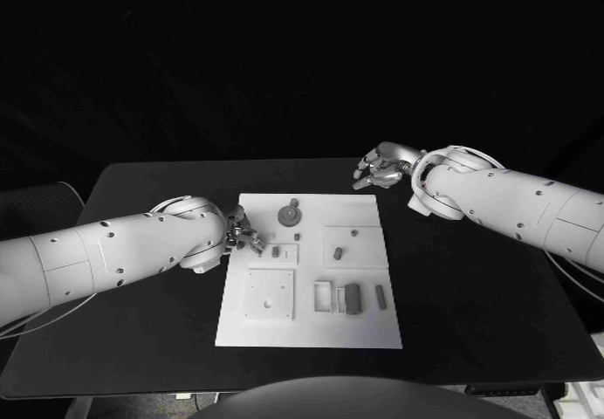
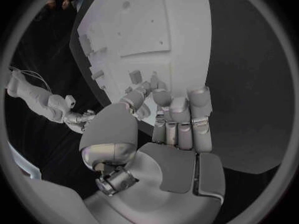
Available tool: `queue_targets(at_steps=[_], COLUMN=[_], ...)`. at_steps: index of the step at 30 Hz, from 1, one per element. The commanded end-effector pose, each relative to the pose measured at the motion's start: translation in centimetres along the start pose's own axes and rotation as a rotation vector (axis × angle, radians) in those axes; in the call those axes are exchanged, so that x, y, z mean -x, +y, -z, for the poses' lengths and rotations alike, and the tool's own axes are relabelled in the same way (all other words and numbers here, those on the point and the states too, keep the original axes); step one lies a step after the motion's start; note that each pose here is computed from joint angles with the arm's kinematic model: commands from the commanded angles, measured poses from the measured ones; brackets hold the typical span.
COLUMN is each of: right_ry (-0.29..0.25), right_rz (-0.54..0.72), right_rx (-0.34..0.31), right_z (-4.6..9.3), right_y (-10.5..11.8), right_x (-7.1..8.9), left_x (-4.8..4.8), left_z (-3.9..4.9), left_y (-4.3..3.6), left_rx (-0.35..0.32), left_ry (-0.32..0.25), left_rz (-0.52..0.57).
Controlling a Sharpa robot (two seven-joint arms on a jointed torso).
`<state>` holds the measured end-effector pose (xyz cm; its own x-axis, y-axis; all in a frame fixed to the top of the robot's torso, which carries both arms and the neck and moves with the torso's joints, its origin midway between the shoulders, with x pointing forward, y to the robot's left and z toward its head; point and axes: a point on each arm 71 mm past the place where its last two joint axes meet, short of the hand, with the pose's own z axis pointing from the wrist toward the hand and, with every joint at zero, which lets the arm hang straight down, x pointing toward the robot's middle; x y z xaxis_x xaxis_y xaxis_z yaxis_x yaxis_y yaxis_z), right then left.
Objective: Assemble the parts on the task board
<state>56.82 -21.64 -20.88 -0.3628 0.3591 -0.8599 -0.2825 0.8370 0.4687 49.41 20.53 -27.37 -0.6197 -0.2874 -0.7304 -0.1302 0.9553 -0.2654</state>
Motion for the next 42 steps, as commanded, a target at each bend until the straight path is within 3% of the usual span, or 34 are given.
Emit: queue_targets(at_steps=[1, 20, 42], right_ry=[0.01, 0.01, 0.011], right_rz=[0.001, 0.0, 0.0], right_rx=[0.005, 0.003, 0.003], right_z=[0.02, 0.06, 0.04], right_y=[0.03, -0.04, -0.04], right_x=[-0.08, -0.05, -0.06], left_x=[-0.21, -0.59, -0.58], left_z=[-0.04, 0.04, -0.02], left_y=[-0.06, -0.11, -0.1], left_rx=[0.001, 0.009, 0.005], left_ry=[-0.002, 0.032, 0.029], left_rz=[-0.006, -0.04, -0.044])
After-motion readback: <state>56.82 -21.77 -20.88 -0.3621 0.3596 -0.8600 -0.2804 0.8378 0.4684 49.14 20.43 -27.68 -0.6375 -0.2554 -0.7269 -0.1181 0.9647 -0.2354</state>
